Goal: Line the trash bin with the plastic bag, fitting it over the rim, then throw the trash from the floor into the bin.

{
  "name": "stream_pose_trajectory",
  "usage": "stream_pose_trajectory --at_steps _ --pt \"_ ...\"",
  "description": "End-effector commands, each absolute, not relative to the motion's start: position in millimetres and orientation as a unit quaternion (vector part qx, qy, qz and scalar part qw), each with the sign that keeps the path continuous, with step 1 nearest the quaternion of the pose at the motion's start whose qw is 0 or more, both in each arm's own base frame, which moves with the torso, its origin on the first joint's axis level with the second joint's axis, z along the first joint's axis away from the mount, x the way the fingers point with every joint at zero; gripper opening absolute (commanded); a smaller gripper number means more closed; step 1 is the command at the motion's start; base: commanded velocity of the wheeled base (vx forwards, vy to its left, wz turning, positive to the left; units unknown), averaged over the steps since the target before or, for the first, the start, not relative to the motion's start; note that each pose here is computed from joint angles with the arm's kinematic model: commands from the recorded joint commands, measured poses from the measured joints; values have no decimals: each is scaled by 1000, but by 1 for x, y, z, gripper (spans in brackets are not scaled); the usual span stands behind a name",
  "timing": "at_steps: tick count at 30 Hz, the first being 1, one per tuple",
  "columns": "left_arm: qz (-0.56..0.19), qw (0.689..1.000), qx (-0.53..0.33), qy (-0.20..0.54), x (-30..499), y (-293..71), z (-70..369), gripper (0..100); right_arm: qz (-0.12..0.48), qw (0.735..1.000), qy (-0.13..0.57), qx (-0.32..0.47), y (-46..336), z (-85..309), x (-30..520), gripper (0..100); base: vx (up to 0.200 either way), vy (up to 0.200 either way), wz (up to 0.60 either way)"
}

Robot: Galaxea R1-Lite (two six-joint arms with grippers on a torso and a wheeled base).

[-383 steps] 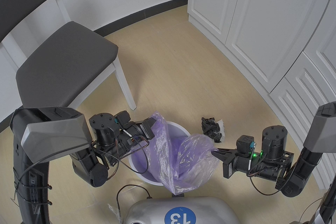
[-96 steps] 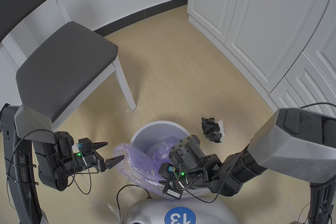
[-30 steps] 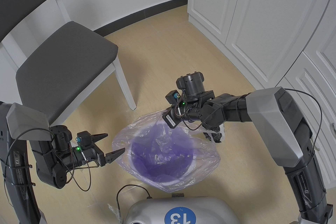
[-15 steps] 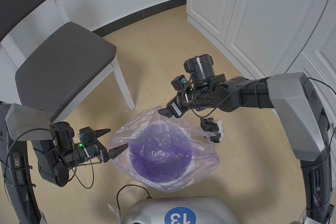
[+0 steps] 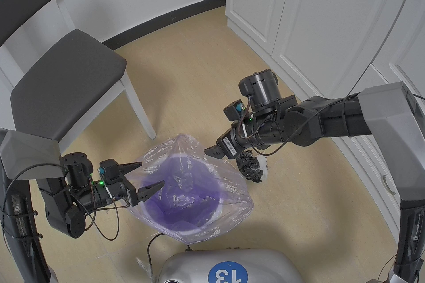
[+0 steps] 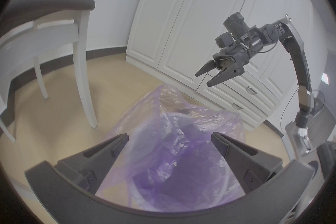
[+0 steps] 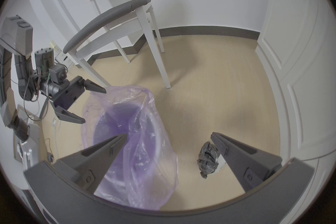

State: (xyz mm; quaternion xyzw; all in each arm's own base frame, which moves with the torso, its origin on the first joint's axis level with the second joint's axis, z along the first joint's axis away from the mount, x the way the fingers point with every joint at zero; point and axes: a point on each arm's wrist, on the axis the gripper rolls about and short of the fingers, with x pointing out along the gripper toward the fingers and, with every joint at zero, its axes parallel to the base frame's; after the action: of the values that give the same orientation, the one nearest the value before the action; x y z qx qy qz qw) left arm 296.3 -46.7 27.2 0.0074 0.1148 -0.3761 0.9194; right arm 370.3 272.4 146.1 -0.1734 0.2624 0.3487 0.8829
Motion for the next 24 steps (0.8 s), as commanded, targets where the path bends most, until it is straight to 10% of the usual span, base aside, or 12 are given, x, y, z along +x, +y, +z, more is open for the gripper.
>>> stream_pose_trajectory --at_steps 1,10,24 --pt "-389 914 4 115 281 -46 34 100 351 885 255 -167 268 160 357 100 0 0 0" --pt "-386 917 14 96 277 -39 45 100 348 887 256 -162 262 168 353 100 0 0 0" --pt "-381 920 21 87 278 -27 47 100 351 883 262 -171 252 175 335 100 0 200 0"
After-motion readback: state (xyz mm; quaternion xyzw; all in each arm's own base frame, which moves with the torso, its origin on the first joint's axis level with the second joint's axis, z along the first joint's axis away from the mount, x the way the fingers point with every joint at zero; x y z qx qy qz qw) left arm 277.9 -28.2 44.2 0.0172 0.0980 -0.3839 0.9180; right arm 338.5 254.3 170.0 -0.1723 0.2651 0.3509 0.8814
